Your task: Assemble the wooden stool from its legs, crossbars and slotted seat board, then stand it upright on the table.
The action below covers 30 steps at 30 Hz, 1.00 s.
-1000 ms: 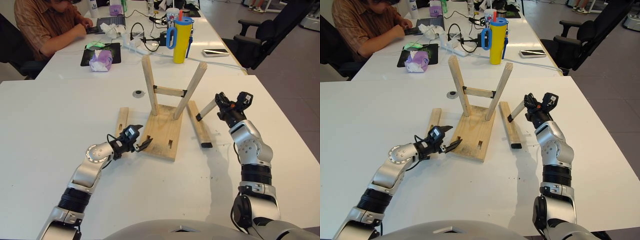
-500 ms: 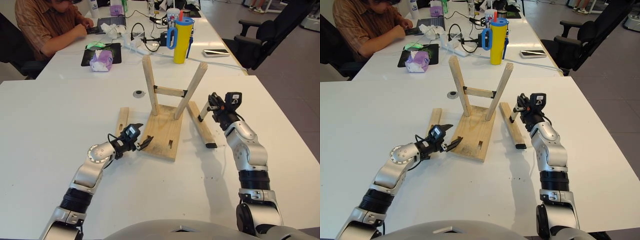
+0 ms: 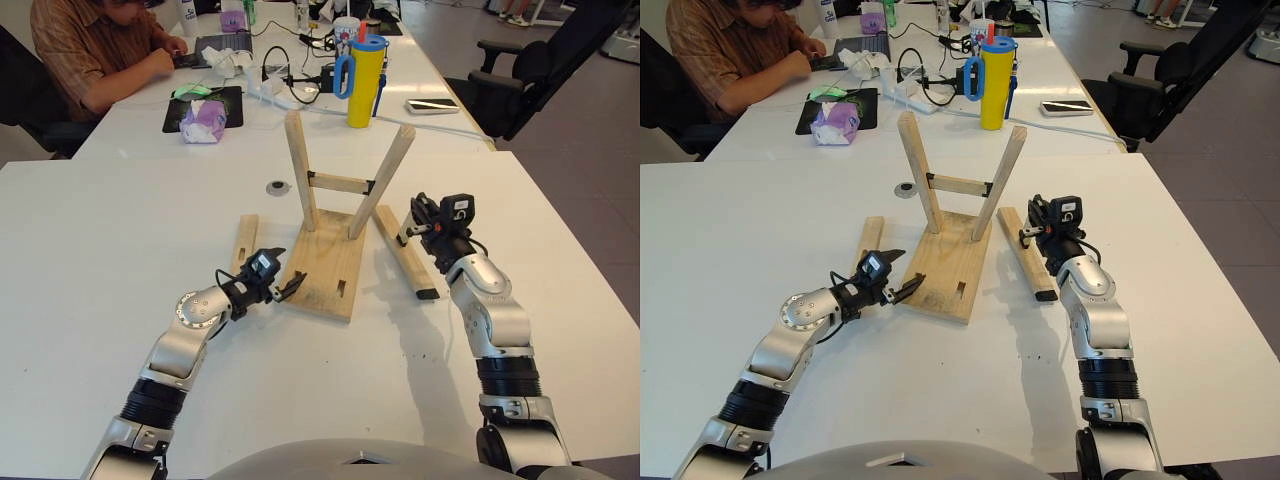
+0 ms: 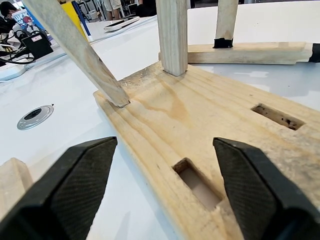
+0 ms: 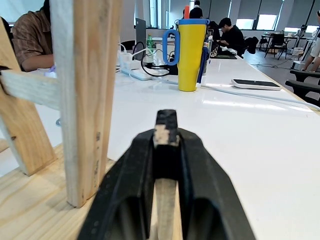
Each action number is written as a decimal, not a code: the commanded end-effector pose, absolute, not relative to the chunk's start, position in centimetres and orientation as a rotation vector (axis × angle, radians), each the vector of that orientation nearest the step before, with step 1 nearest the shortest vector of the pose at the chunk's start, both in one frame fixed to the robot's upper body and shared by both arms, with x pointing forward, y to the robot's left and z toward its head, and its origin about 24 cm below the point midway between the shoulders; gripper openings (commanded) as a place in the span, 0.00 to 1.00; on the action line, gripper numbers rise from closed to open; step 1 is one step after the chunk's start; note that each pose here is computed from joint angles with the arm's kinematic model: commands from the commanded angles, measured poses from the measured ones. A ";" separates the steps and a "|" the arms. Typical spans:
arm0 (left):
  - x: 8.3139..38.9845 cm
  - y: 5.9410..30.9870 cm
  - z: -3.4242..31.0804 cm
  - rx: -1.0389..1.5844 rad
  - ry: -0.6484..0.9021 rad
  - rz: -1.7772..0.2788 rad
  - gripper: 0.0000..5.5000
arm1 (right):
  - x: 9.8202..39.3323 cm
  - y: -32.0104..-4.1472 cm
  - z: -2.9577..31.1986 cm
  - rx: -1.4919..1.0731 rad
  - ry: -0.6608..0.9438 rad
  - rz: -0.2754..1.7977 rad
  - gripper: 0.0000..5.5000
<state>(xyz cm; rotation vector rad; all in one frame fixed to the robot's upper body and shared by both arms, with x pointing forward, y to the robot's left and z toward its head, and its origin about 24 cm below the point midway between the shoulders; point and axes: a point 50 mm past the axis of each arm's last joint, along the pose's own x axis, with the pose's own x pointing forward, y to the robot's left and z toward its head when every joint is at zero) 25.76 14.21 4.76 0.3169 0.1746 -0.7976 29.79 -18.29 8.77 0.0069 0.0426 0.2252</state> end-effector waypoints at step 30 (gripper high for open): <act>25.9 11.3 3.9 0.464 0.172 -0.959 0.65 | 35.2 -17.1 16.0 -0.093 -0.043 0.201 0.44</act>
